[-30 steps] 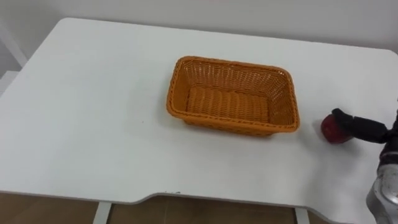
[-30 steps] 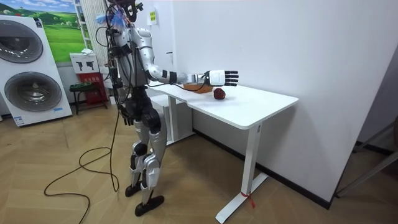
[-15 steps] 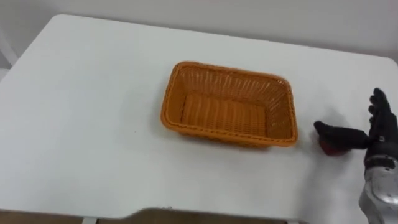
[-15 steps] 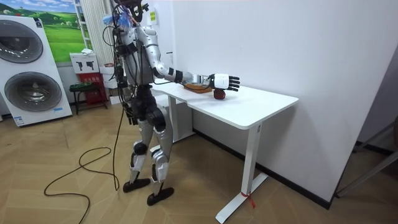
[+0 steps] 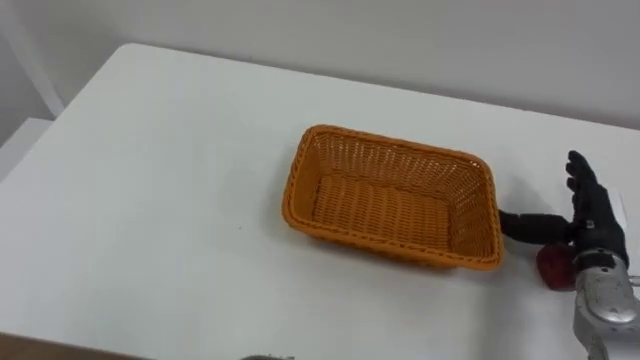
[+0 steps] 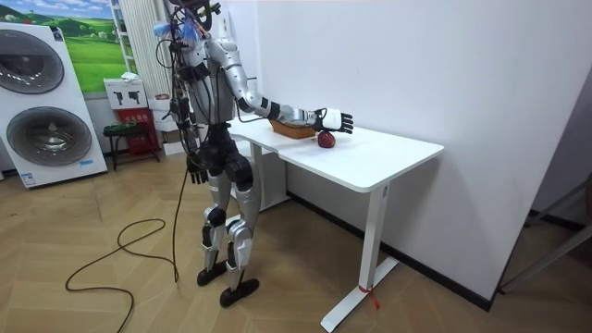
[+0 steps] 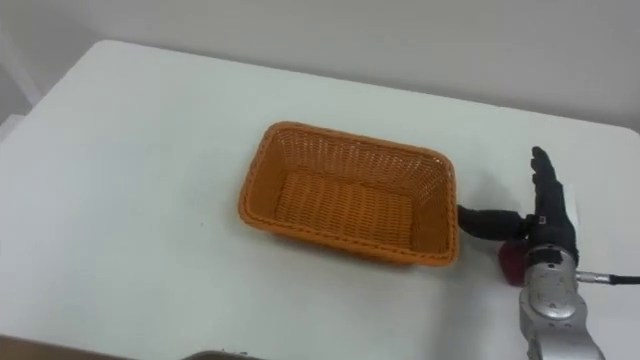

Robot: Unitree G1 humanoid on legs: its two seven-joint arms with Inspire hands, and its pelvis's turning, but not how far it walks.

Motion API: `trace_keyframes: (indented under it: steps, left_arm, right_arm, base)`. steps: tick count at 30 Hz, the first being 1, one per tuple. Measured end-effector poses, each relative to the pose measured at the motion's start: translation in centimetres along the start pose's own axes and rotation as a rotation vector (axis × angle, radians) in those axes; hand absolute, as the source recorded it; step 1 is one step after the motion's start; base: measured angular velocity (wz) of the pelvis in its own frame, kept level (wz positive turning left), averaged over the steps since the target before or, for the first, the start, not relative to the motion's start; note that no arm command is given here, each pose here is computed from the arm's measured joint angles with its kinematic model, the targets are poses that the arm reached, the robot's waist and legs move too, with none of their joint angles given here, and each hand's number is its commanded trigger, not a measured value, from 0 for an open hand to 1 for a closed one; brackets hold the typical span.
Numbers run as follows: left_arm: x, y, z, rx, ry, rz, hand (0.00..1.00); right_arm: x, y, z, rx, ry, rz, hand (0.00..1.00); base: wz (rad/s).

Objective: Pick and place apple

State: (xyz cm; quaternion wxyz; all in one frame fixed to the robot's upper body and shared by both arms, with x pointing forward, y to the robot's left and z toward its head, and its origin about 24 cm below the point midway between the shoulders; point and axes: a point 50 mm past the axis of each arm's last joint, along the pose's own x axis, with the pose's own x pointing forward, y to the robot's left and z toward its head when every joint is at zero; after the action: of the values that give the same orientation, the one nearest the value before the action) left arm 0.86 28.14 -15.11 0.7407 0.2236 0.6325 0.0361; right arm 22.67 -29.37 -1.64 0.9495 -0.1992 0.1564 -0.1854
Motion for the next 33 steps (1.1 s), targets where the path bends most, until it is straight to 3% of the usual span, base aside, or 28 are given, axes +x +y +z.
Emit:
trace_keyframes:
  steps: [14,33]
  left_arm:
    - [0.0,-0.1,-0.2,0.004,0.002,0.001,0.00]
    - [0.0,0.0,-0.1,0.003,-0.007,0.018,0.00]
  right_arm:
    - [-0.4,0.0,-2.4,-0.112,0.083,0.052,0.00]
    - [-2.5,-1.3,-5.2,-0.131,0.140,-0.005,0.00]
  base:
    - [0.03]
    - [0.00]
